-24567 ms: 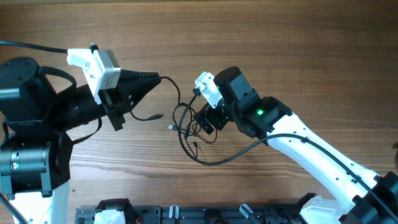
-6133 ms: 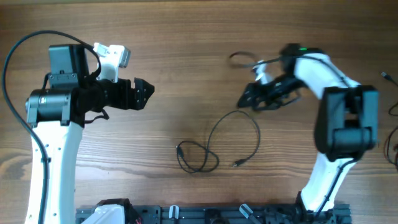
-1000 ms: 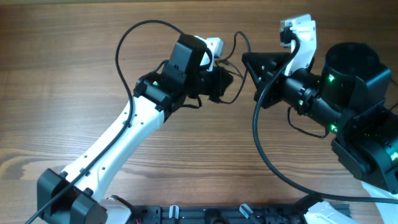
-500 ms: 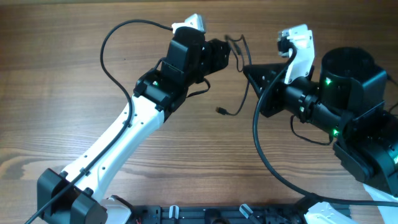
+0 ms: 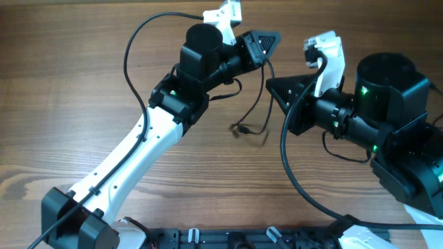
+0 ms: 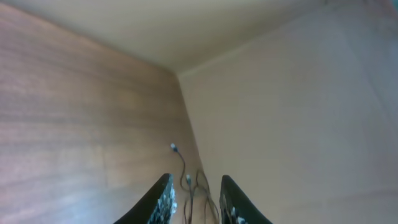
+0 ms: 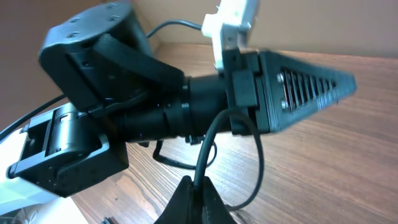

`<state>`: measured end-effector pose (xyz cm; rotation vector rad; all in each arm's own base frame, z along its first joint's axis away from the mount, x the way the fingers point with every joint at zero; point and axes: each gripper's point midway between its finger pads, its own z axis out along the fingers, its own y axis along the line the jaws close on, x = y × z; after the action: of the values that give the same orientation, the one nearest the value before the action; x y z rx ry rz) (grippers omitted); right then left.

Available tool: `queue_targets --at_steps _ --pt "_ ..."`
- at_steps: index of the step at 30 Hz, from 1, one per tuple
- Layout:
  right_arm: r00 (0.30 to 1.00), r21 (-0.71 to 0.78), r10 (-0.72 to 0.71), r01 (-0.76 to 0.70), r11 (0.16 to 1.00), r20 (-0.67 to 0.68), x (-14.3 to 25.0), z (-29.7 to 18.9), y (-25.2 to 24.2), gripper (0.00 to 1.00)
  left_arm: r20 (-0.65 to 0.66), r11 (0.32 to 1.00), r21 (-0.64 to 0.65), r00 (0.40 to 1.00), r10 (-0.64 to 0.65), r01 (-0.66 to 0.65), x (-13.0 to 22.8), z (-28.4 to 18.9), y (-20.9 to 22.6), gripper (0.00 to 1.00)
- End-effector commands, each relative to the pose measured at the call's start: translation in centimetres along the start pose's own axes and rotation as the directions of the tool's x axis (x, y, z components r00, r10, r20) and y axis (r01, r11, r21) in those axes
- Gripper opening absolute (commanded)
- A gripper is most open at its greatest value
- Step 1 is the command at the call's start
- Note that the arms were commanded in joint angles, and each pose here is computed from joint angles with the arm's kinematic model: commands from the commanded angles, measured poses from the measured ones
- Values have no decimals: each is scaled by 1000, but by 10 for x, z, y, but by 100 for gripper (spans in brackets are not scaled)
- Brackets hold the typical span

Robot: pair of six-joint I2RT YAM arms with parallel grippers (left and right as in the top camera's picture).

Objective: Untangle cables

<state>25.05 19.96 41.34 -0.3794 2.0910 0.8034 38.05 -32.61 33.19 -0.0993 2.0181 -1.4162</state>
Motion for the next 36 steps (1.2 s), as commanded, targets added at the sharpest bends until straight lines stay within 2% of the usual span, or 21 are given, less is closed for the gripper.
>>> queue_targets --at_steps 1,4,8,12,15,18,21,22,23,24,26,29,32,36 --pt "998 26 -39 38 999 40 -7 -8 -2 4 -91 1000 -28 996 0 -3 18 -1 10 21" --pt "996 164 -48 35 986 79 -14 -11 -25 4 -116 996 -90 993 11 -21 23 -4 27 14" --pt "986 399 -79 14 917 148 -29 -25 -65 4 -124 983 -183 992 -38 15 23 -11 52 13" --pt "972 532 -106 -22 846 209 -41 -39 -87 4 -150 976 -219 988 -16 -18 27 -15 63 17" --pt "965 535 -113 -33 844 238 -48 -41 -87 4 -199 974 -220 980 13 -58 37 -17 65 23" --pt "960 520 -114 -36 853 254 -52 -40 -83 4 -257 977 -182 965 60 -109 49 -16 60 30" --pt "955 512 -118 -40 858 272 -57 -41 -81 4 -312 978 -120 941 128 -173 63 -15 51 43" --pt "952 509 -120 -42 860 281 -59 -41 -81 4 -326 975 -109 934 149 -193 67 -14 49 53" --pt "950 506 -121 -44 861 289 -60 -41 -80 4 -337 972 -107 928 161 -207 71 -14 49 69" --pt "948 505 -122 -45 862 293 -62 -41 -79 4 -347 969 -102 921 177 -225 74 -15 50 78" --pt "944 501 -124 -48 864 305 -65 -42 -78 4 -375 959 -94 902 216 -268 81 -16 52 87" --pt "938 493 -127 -53 868 324 -69 -42 -76 4 -428 926 -71 850 306 -369 92 -20 59 90" --pt "935 488 -128 -53 871 331 -71 -43 -75 4 -493 878 -30 771 403 -478 106 -27 68 89" --pt "928 455 -149 -24 890 341 -77 -40 -67 4 -535 866 -31 739 408 -500 113 -34 76 89"
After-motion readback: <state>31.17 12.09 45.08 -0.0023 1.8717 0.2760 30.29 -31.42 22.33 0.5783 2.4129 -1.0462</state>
